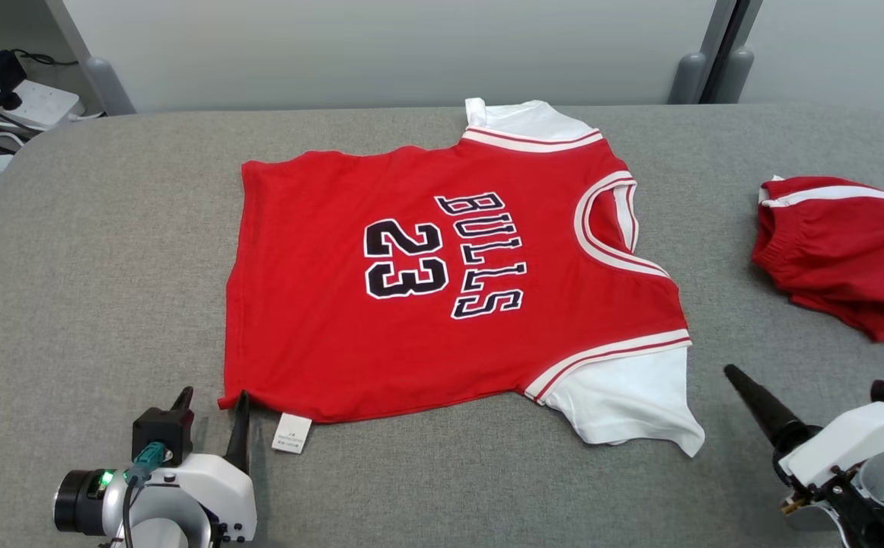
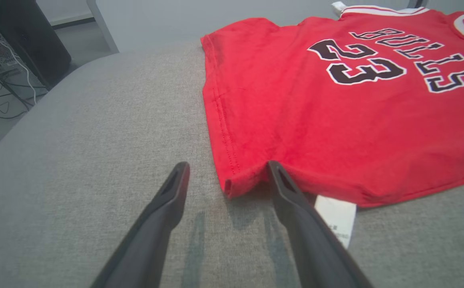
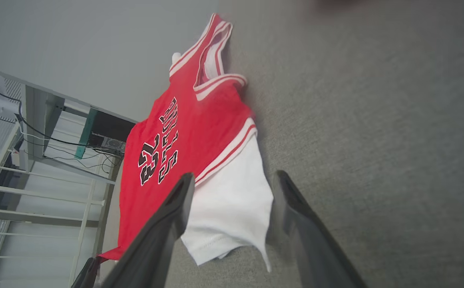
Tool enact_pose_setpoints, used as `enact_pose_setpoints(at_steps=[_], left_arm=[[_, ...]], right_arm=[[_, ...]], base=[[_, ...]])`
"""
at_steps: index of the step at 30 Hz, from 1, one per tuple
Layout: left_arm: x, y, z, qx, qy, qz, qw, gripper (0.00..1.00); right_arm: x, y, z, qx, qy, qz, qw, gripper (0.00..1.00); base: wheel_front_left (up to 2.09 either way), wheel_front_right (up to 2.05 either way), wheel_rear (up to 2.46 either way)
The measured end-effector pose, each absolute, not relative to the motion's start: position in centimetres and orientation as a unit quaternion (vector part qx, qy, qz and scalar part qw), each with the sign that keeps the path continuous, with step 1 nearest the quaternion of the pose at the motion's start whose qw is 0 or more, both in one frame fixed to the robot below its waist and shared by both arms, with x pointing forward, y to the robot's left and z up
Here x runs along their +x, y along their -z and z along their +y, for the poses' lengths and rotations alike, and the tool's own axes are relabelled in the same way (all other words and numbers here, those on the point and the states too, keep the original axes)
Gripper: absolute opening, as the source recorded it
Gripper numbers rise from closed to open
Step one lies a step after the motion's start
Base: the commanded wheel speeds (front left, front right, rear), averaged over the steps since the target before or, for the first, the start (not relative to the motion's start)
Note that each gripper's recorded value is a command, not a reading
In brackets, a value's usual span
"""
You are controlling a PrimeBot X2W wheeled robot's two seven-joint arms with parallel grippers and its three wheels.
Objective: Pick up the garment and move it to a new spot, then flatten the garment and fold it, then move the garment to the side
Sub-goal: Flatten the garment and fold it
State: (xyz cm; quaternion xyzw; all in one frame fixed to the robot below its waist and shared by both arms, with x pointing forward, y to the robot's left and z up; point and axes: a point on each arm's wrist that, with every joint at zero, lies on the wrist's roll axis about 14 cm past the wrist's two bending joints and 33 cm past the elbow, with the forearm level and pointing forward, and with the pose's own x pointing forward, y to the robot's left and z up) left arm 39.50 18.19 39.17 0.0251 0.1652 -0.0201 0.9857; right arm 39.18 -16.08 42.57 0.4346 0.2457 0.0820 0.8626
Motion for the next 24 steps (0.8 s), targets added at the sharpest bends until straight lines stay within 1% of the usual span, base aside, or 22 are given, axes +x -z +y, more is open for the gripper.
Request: enact_pose_setpoints(at_steps=[6,7,11,13,14,17,20,24], left_arm=[[40.0,-41.8,18.9,0.023,0.0,0.12,0.993,1.0],[40.1,-42.9,18.9,0.02,-0.003,0.101,0.995,1.0],[39.7,-44.3,19.1,0.01,-0.016,0.076,0.997,1.0],[39.3,-44.7,19.2,0.005,-0.021,0.069,0.997,1.0],[38.9,-45.0,19.4,0.001,-0.026,0.063,0.998,1.0],[38.4,-45.4,19.8,-0.002,-0.033,0.054,0.998,1.0],[37.8,-45.6,20.1,-0.005,-0.04,0.051,0.998,1.0],[37.2,-45.8,20.2,-0.013,-0.047,0.045,0.998,1.0]], right_arm=[[40.1,-43.8,-20.0,0.355,-0.042,0.164,0.92,1.0],[40.7,-44.7,-20.4,0.321,-0.045,0.138,0.936,1.0],[42.3,-47.2,-20.8,0.256,-0.055,0.087,0.961,1.0],[43.1,-49.4,-21.6,0.224,-0.051,0.045,0.972,1.0],[43.6,-51.5,-21.8,0.194,-0.052,0.004,0.98,1.0],[43.1,-52.9,-20.9,0.163,-0.054,-0.031,0.985,1.0],[41.9,-52.3,-20.2,0.14,-0.049,-0.036,0.988,1.0],[40.8,-51.7,-18.9,0.108,-0.058,-0.035,0.992,1.0]], base=[[0.0,0.0,0.0],[0.0,0.0,0.0],[0.0,0.0,0.0],[0.0,0.0,0.0],[0.0,0.0,0.0],[0.0,0.0,0.0],[0.0,0.0,0.0],[0.0,0.0,0.0]])
